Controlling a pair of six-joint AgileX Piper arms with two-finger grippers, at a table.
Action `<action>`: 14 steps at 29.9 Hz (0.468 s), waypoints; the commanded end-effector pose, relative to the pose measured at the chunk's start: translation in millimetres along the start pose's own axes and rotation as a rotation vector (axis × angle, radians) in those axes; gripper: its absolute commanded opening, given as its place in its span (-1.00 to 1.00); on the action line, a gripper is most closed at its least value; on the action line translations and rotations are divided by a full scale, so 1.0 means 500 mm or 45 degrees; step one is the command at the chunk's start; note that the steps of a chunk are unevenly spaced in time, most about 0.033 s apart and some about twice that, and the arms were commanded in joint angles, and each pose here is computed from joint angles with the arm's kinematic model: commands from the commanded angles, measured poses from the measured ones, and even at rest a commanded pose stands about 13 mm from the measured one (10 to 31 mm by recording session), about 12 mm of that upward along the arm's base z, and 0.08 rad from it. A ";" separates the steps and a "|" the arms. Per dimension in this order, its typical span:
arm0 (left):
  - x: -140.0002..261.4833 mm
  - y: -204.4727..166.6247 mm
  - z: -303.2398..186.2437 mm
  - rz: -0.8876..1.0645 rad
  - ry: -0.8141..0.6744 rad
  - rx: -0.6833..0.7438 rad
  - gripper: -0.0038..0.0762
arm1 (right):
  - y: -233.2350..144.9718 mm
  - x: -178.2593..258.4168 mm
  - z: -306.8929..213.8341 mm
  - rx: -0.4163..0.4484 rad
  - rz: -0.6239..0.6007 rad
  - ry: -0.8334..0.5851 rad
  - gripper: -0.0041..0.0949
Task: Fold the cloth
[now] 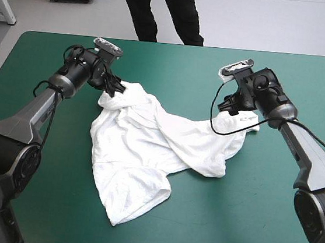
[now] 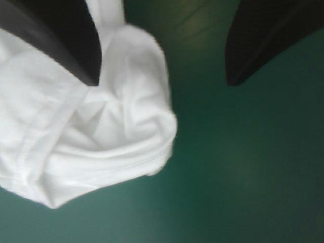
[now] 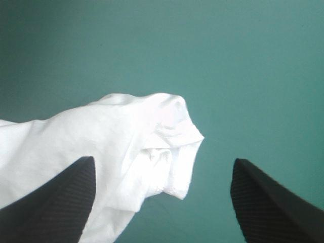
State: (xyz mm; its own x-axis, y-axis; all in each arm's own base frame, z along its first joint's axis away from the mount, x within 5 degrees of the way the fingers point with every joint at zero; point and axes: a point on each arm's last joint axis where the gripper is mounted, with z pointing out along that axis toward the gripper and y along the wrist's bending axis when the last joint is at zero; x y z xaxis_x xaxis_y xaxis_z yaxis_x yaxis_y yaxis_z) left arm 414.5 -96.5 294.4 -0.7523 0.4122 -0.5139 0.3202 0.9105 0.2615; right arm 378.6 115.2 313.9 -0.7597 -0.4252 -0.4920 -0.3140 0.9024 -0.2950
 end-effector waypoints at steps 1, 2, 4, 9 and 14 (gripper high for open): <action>-0.031 0.062 -0.159 -0.088 -0.195 -0.152 0.50 | -0.048 -0.015 -0.119 0.085 0.037 -0.164 0.53; -0.029 0.068 -0.185 -0.091 -0.216 -0.169 0.50 | -0.056 -0.010 -0.143 0.099 0.043 -0.184 0.52; -0.018 0.078 -0.255 -0.110 -0.265 -0.185 0.50 | -0.071 0.004 -0.194 0.125 0.061 -0.202 0.50; 0.032 0.090 -0.411 -0.092 -0.363 -0.168 0.50 | -0.096 0.051 -0.320 0.120 0.134 -0.286 0.49; 0.074 0.096 -0.518 -0.090 -0.498 -0.171 0.50 | -0.097 0.116 -0.414 -0.006 0.226 -0.265 0.49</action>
State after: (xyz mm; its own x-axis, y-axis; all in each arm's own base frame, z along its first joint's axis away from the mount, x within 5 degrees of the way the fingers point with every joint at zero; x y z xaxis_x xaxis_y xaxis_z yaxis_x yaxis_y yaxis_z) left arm 282.8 -52.2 466.4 -0.5978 0.3584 -0.7171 0.1989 0.9328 0.3004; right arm 262.9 71.3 444.1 -0.6981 -0.3074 -0.6466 -0.2016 0.9510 -0.2344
